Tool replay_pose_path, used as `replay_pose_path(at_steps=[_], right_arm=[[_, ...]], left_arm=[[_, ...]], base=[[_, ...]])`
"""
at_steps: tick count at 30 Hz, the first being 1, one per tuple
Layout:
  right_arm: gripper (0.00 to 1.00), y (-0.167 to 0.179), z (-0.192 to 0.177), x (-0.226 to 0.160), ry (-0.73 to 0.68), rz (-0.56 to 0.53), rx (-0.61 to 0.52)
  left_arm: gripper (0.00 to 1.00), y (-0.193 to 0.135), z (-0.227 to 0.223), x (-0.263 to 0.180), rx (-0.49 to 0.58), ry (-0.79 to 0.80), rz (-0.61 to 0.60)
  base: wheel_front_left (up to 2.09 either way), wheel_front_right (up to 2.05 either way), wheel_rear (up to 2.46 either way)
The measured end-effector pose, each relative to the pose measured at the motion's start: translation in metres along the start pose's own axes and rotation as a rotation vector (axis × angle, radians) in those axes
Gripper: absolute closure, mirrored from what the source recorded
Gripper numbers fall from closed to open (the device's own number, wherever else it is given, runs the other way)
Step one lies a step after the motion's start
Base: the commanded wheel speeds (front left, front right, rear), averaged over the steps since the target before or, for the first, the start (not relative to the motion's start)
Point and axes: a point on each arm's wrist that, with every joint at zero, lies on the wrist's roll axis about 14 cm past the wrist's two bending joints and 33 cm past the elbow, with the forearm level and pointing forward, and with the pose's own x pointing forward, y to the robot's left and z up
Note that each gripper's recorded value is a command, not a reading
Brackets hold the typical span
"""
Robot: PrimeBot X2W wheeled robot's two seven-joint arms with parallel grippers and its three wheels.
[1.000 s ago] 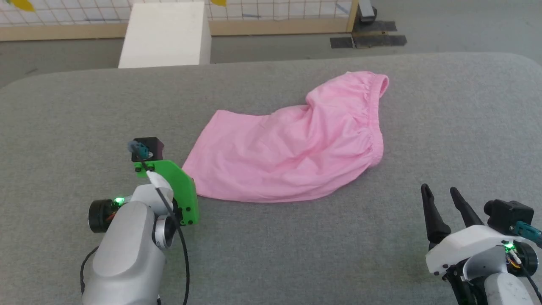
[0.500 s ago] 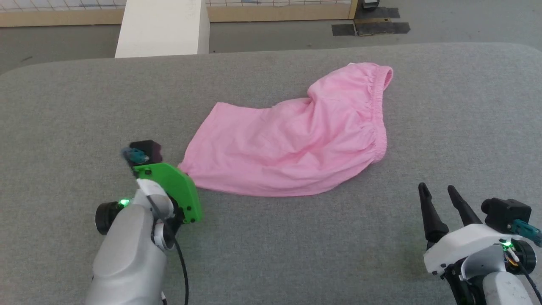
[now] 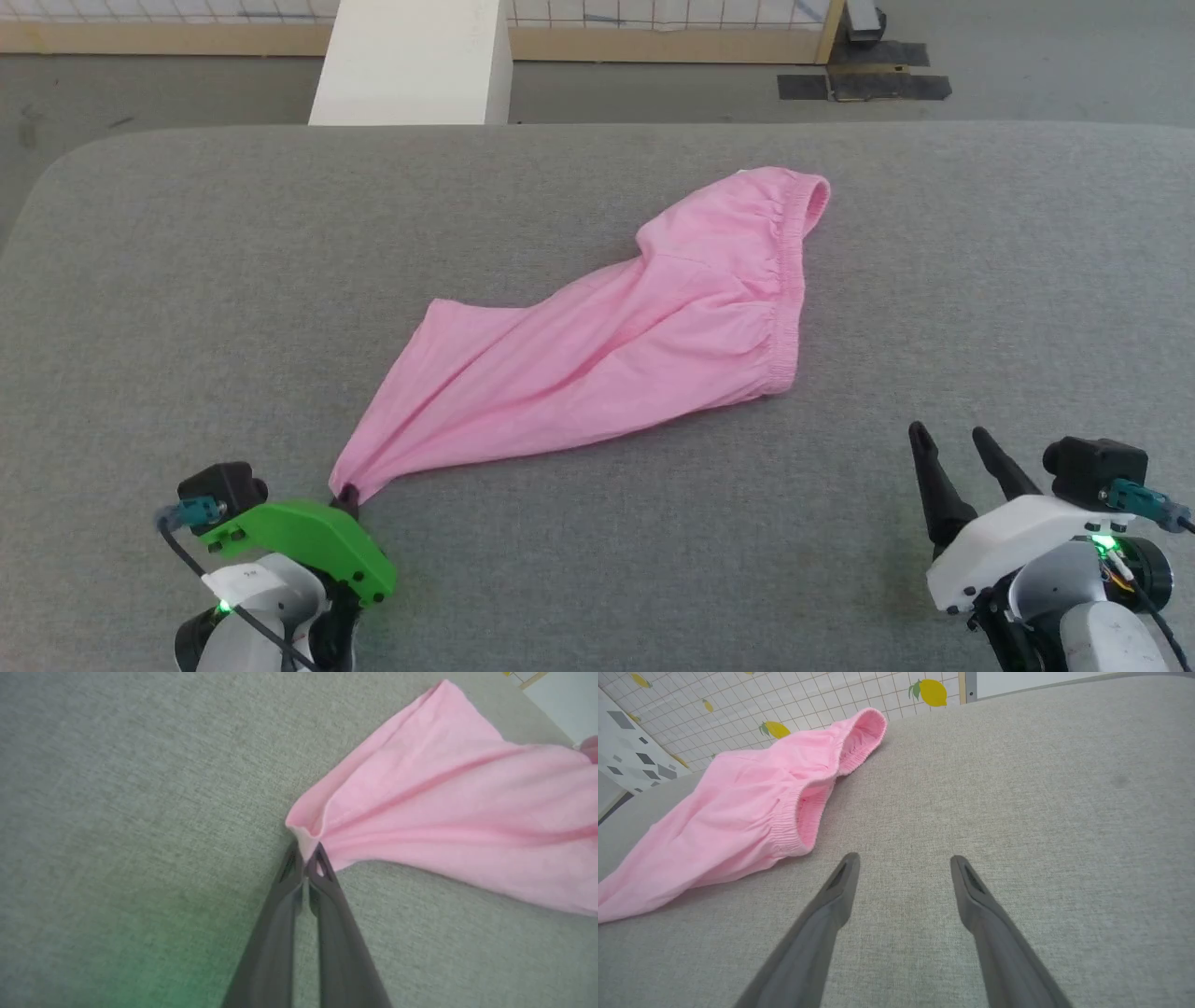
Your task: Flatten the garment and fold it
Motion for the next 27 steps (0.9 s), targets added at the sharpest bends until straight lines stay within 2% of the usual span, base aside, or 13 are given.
replay_pose_path(at_steps=[1, 5, 9, 11, 17, 27], right_arm=[[0.0, 0.002, -0.002, 0.001, 0.013, 0.005, -0.001], [0.0, 0.017, -0.012, 0.006, 0.083, 0.048, -0.022], [0.0, 0.046, -0.015, 0.018, 0.174, 0.128, -0.079], [0.0, 0.06, -0.009, 0.026, 0.199, 0.166, -0.12], [0.0, 0.07, -0.006, 0.055, 0.311, 0.177, -0.257], [0.0, 0.081, -0.045, 0.079, 0.482, 0.2, -0.332]], left_arm=[[0.0, -0.001, 0.003, -0.001, -0.006, -0.016, -0.004], [0.0, -0.007, 0.039, -0.009, 0.022, -0.194, -0.025], [0.0, -0.017, 0.091, -0.027, 0.174, -0.475, -0.067], [0.0, -0.02, 0.097, -0.032, 0.223, -0.54, -0.076], [0.0, -0.02, 0.081, -0.031, 0.24, -0.545, -0.075], [0.0, -0.008, 0.057, -0.021, 0.236, -0.476, -0.038]], base=[[0.0, 0.0, 0.0], [0.0, 0.0, 0.0], [0.0, 0.0, 0.0], [0.0, 0.0, 0.0], [0.0, 0.0, 0.0], [0.0, 0.0, 0.0]])
